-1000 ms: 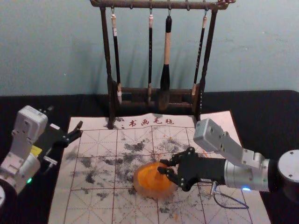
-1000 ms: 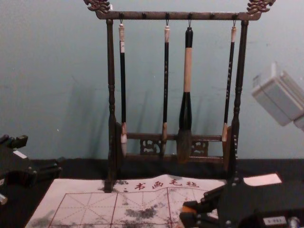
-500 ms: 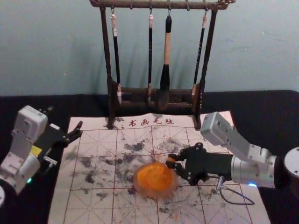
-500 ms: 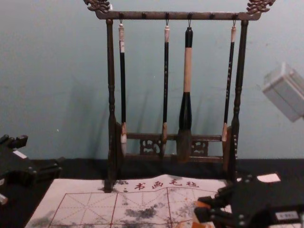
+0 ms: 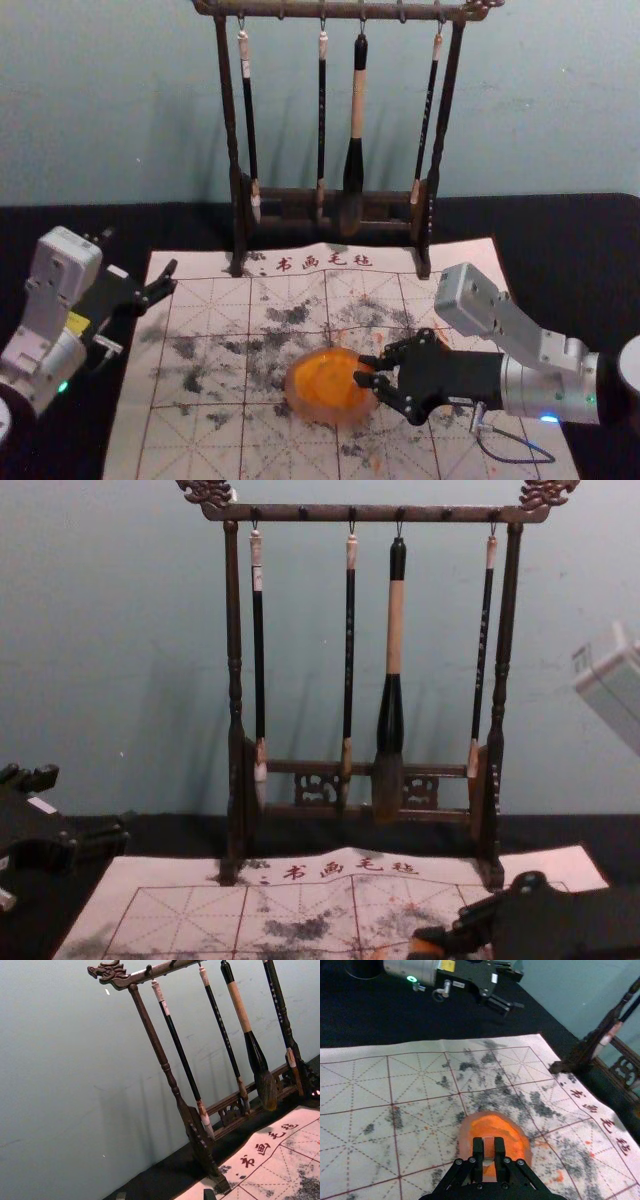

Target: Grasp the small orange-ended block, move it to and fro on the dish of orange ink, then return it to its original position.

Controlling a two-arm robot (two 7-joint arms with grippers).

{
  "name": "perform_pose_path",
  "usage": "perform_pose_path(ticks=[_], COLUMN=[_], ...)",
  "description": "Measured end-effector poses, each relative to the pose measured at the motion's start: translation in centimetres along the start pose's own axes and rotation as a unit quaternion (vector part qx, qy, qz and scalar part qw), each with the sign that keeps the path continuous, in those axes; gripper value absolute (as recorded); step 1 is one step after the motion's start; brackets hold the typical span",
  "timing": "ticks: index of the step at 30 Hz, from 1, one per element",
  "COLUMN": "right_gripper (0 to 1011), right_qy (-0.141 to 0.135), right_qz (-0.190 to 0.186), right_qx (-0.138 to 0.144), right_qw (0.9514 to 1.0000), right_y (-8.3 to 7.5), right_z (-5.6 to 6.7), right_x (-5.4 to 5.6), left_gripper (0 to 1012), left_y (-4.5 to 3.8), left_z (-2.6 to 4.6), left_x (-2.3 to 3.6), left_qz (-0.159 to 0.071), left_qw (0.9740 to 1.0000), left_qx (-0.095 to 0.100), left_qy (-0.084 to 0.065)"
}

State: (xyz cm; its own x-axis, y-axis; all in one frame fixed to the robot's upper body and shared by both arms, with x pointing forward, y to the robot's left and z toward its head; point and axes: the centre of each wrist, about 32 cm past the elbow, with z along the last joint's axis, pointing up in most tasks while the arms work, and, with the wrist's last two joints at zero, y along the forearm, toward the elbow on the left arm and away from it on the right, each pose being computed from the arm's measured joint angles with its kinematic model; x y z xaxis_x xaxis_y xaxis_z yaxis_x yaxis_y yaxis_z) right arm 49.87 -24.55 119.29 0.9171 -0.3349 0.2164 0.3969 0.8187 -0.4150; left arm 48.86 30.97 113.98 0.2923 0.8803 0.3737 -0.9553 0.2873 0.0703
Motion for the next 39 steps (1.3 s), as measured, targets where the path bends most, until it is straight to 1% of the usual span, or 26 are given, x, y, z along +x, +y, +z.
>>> perform_pose_path(ticks=[9,20,30,39], right_gripper=[107,107,106,106], right_qy=[-0.003,-0.01,-0.006,-0.003], right_qz=[0.011,0.017,0.013,0.001], right_qx=[0.003,0.002,-0.003,-0.005], right_qw=[0.9999,0.9998,0.9999,1.0], right_y=[0.8,1.9,2.8,3.0], right_z=[0.3,0.7,0.8,0.8], right_x=[-0.3,0.0,0.8,1.5], left_gripper=[1001,1001,1001,1001], left_y=[0.0,0.0,0.0,0.0], left_z=[0.0,0.0,0.0,0.0], left_x=[0.0,0.0,0.0,0.0], left_qz=[0.0,0.0,0.0,0.0], left_qw=[1.0,1.0,1.0,1.0], left_qx=[0.0,0.0,0.0,0.0], left_qy=[0.0,0.0,0.0,0.0])
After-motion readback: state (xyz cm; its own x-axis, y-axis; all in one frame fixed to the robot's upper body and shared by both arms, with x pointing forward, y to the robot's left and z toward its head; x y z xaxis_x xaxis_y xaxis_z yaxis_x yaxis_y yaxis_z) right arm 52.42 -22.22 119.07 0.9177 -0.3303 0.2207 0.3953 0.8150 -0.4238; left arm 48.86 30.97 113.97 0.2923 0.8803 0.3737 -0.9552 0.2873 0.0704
